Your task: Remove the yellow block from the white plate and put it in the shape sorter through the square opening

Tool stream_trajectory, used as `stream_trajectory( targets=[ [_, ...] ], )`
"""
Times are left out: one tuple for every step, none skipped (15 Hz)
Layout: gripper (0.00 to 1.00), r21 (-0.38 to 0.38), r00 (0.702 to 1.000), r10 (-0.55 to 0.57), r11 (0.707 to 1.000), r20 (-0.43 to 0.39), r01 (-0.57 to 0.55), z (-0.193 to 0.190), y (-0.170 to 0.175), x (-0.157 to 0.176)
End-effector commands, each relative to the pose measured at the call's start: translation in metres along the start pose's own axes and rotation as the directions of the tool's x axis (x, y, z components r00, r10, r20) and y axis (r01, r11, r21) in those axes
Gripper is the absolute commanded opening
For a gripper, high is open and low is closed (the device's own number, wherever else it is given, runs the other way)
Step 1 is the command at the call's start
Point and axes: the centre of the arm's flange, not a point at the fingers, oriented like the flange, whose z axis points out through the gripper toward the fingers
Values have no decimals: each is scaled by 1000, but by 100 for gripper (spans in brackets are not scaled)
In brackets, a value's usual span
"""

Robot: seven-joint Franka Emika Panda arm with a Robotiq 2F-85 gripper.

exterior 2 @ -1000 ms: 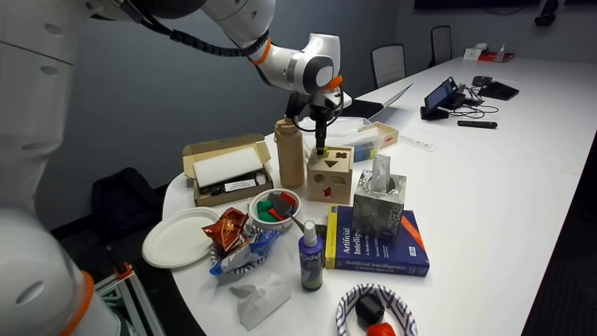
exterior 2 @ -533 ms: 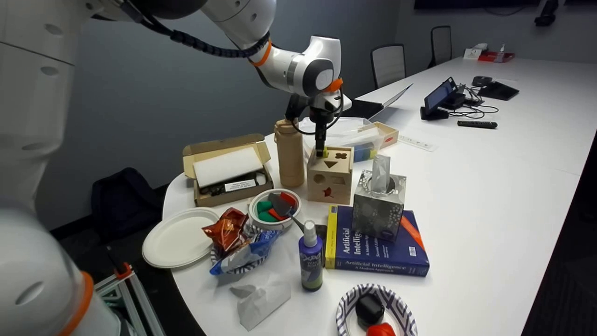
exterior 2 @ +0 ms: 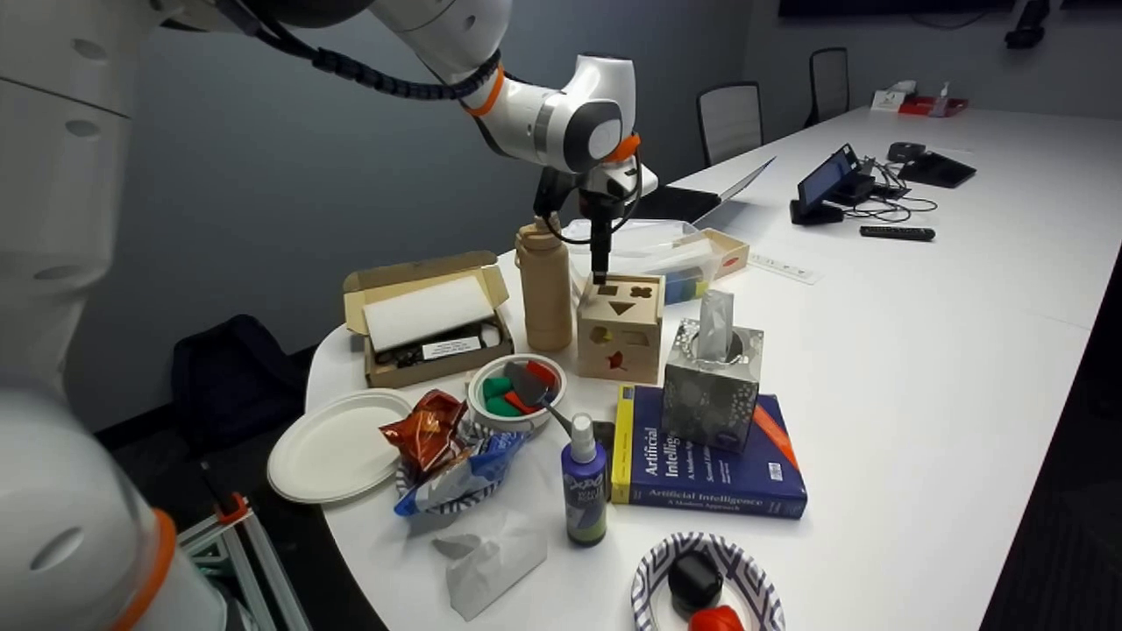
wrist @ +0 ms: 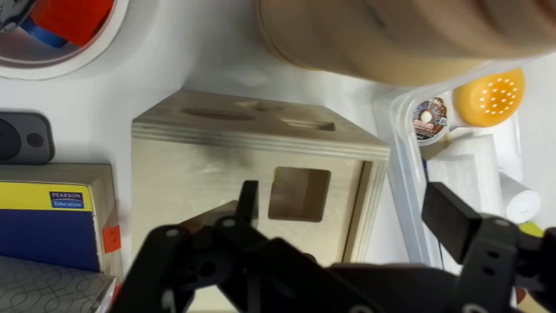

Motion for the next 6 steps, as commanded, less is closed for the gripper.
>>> stream_trajectory(
  targets=[
    [100,8,1000,-13,1000,0,13,-31,2,-14],
    [100,10,1000,-16,1000,0,16,-37,2,-15],
    [100,13,1000,-17,1000,-6,17,-42,2,-16],
    [100,24,1000,-18,1000,-21,19,-48,3,-16],
    [99,32,999,-15,999,-31,16,-53,4,-16],
    [100,34,999,-14,999,-44,16,-58,5,-16]
  ],
)
